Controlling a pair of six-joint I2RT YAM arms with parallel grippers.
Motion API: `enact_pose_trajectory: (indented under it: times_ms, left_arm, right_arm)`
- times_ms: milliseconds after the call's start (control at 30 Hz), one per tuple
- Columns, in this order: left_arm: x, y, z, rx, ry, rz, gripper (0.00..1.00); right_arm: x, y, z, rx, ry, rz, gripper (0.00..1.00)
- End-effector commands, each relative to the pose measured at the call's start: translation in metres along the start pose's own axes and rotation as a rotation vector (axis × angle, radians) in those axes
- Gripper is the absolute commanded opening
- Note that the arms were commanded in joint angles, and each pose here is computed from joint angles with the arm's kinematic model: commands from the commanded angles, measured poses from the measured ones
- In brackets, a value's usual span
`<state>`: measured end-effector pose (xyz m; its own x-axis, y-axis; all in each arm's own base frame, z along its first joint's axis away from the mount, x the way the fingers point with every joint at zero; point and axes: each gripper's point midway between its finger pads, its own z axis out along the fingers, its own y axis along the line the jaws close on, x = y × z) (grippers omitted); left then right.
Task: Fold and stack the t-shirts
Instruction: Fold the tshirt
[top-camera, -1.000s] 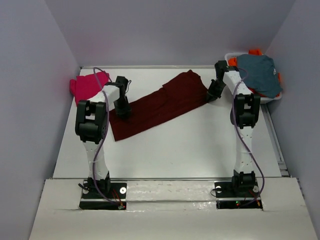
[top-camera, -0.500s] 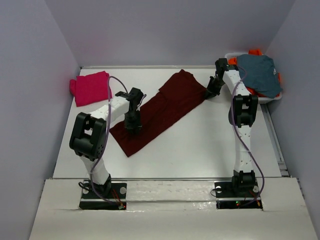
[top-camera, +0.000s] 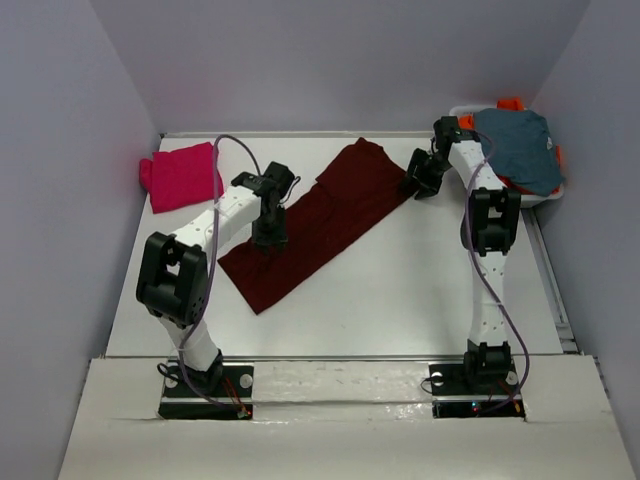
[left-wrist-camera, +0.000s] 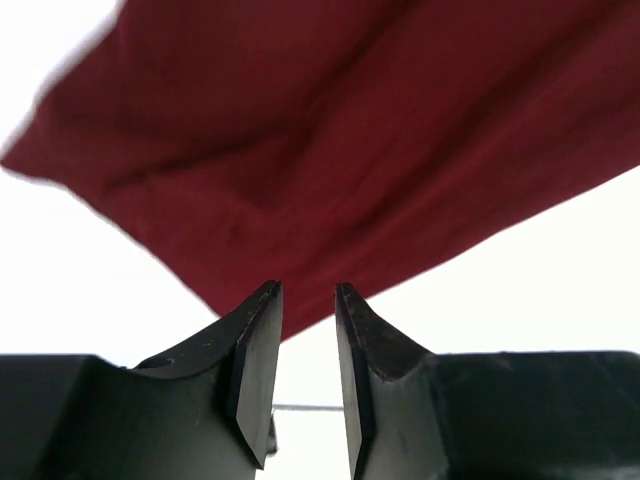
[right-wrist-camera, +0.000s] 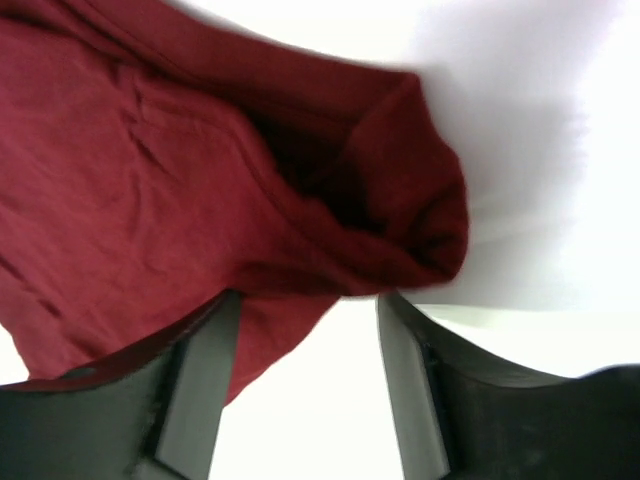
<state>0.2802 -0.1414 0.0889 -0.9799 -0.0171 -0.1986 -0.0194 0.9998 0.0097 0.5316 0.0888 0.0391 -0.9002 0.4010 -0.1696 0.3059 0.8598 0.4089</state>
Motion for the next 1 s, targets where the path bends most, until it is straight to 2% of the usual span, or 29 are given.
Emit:
enact_pose_trajectory:
  times_ms: [0,100,367,400,567,700,833,967]
  left_arm:
    - [-0.053,-0.014,-0.009,-0.008,-0.113,0.016,0.41]
    - [-0.095,-0.035,-0.013,0.032,-0.177,0.042,0.41]
    - [-0.157,-0.082,0.019,0.118,-0.21,0.098,0.41]
    - [-0.172,-0.09,0.013,0.143,-0.25,0.097,0.4]
    - [-0.2,-0.122,0.019,0.284,-0.302,0.142,0.4]
    - [-0.224,-0.128,0.016,0.374,-0.342,0.143,0.4]
    - [-0.247,-0.136,0.004,0.467,-0.413,0.164,0.4]
    - [-0.258,-0.157,-0.01,0.646,-0.446,0.217,0.41]
  right_arm:
    - [0.002,-0.001,-0.027,0.014,-0.045,-0.023,0.66]
    - [0.01,0.008,-0.052,-0.014,-0.058,-0.013,0.66]
    - [0.066,0.044,-0.062,-0.055,0.008,-0.081,0.64]
    - [0.072,0.049,-0.062,-0.059,0.014,-0.088,0.64]
    - [0.118,0.076,-0.06,-0.084,0.073,-0.126,0.63]
    - [0.148,0.094,-0.059,-0.106,0.112,-0.157,0.62]
    - [0.173,0.1,-0.054,-0.111,0.165,-0.179,0.61]
    - [0.195,0.115,-0.05,-0.153,0.206,-0.195,0.59]
